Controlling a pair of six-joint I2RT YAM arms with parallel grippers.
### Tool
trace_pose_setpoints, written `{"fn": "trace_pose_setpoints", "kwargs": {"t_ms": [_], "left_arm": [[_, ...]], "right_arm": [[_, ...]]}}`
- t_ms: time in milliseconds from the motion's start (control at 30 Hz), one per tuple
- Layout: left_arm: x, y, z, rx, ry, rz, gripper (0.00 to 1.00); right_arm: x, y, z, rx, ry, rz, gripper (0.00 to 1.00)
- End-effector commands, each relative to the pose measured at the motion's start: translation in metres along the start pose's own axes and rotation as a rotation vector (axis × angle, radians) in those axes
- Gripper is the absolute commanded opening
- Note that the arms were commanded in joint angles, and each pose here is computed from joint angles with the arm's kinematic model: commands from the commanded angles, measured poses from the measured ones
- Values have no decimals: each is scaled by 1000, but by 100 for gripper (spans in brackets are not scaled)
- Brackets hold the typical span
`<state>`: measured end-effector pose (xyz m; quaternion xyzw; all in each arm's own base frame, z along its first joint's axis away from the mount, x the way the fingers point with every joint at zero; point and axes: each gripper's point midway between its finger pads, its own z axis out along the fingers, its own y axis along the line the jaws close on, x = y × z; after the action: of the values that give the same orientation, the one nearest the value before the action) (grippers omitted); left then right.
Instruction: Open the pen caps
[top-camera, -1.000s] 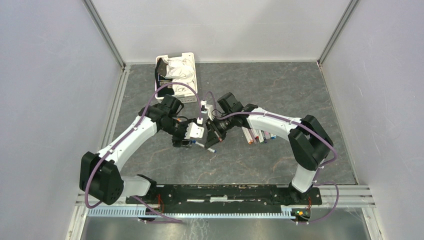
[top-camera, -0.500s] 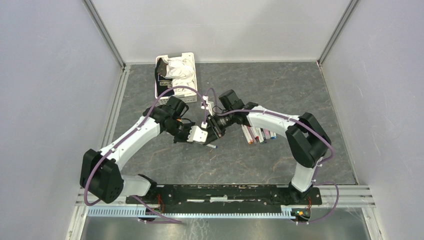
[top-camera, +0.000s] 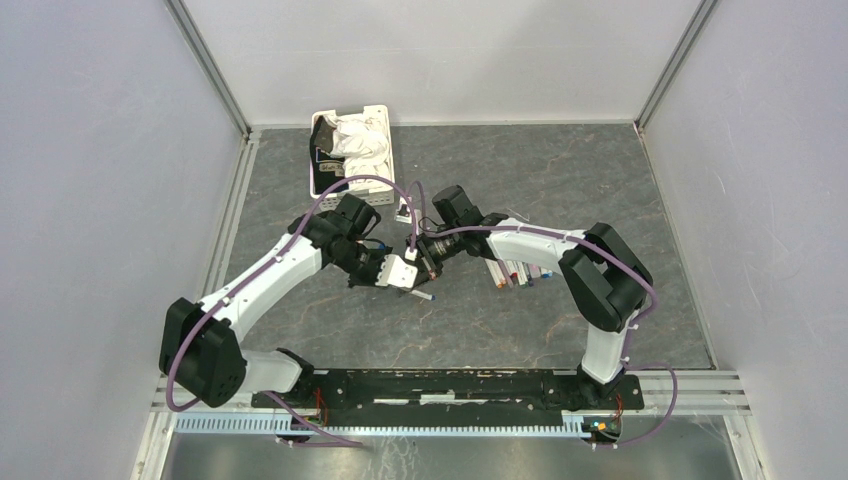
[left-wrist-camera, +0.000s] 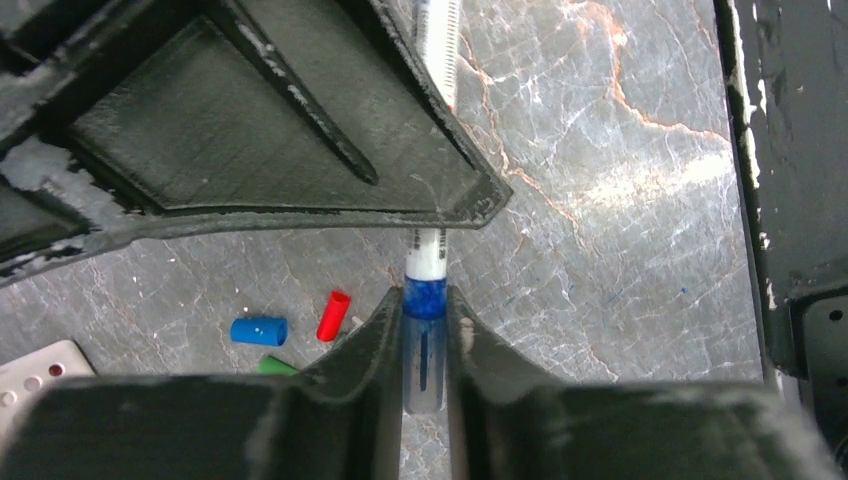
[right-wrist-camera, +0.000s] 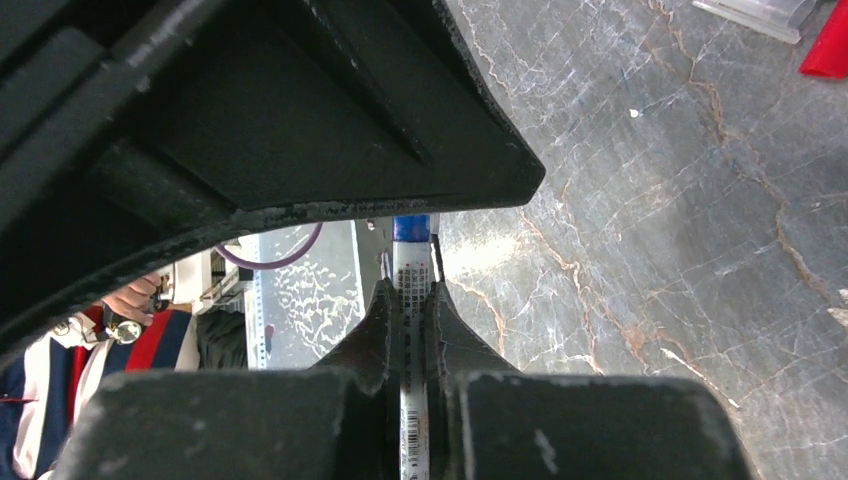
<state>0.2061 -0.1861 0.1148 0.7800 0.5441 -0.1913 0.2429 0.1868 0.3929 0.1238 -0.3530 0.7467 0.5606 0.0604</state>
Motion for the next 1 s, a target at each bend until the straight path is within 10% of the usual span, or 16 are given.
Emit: {"fn": "trace_pose_setpoints", "kwargs": {"t_ms": [0,267,700,967], "left_arm": [[-25,12,-10,-58,-81,12,77],[-31,6,-6,-1,-121,-6,73],[-21,2,-3,6,-84,-3,19],[-28,1,-7,21,-102,5,5]], "right_arm": [[-4,9,1,-39,-17,-25,0],[-6,15,2,-72,-25,-40,0],[-8,12,1,-64,-37,-25,0],[-9,27,22,-124,-6,-23,34]]}}
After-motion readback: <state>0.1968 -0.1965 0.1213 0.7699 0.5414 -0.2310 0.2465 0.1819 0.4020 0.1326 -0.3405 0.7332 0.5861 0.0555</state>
